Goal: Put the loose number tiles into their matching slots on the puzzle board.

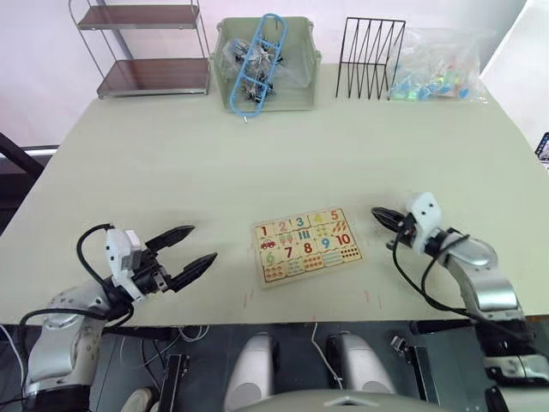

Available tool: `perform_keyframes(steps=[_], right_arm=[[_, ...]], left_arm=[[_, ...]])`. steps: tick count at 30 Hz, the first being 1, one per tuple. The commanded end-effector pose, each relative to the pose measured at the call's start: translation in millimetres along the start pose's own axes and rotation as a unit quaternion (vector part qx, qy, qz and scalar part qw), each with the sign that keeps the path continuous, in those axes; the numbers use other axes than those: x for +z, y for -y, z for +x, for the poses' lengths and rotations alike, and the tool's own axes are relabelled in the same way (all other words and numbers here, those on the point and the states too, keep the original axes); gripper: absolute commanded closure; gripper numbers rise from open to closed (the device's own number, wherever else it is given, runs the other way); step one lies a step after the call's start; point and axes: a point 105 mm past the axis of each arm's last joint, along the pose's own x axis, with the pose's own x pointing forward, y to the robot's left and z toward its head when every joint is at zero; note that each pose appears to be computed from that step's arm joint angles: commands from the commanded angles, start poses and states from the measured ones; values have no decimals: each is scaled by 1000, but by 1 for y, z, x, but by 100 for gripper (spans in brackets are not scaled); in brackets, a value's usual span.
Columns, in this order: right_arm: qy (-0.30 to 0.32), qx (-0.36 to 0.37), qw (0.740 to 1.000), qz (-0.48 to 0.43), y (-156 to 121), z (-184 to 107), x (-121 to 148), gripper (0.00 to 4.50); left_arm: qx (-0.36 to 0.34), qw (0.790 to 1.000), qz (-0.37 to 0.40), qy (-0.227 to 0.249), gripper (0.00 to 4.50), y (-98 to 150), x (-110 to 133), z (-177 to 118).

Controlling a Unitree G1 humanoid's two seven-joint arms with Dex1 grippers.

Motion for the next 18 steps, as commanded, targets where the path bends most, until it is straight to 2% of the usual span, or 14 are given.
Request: perform_keyframes(steps=[1,2,3,4,5,8,9,12,13,18], right_arm=[[49,-32,998,-24,10,-17,20,443],[40,-39,998,-21,11,-24,15,443],[35,-46,998,-17,12,-31,10,393],[32,-54,998,-9,14,-38,6,372],[31,-60,998,1,13,-45,3,311],[34,-67,997,25,9,-62,-4,192],[36,-70,996,33,8,-69,-5,131],[40,-81,994,55,6,-91,-11,63],[41,-84,994,60,6,-96,-12,5],[33,-91,993,67,6,-111,-20,2]], left_arm=[[51,998,31,9,0,-7,8,-5],[64,998,28,8,0,-8,6,-6],[78,997,25,7,0,-9,5,-7],[93,995,22,5,0,-10,4,-8],[105,994,19,2,0,-12,3,-9],[143,990,11,-7,0,-17,0,-14],[157,988,11,-9,0,-19,-1,-16],[191,981,8,-20,0,-21,-5,-22],[198,980,7,-24,0,-21,-7,-24],[198,979,20,-43,0,-19,-14,-27]])
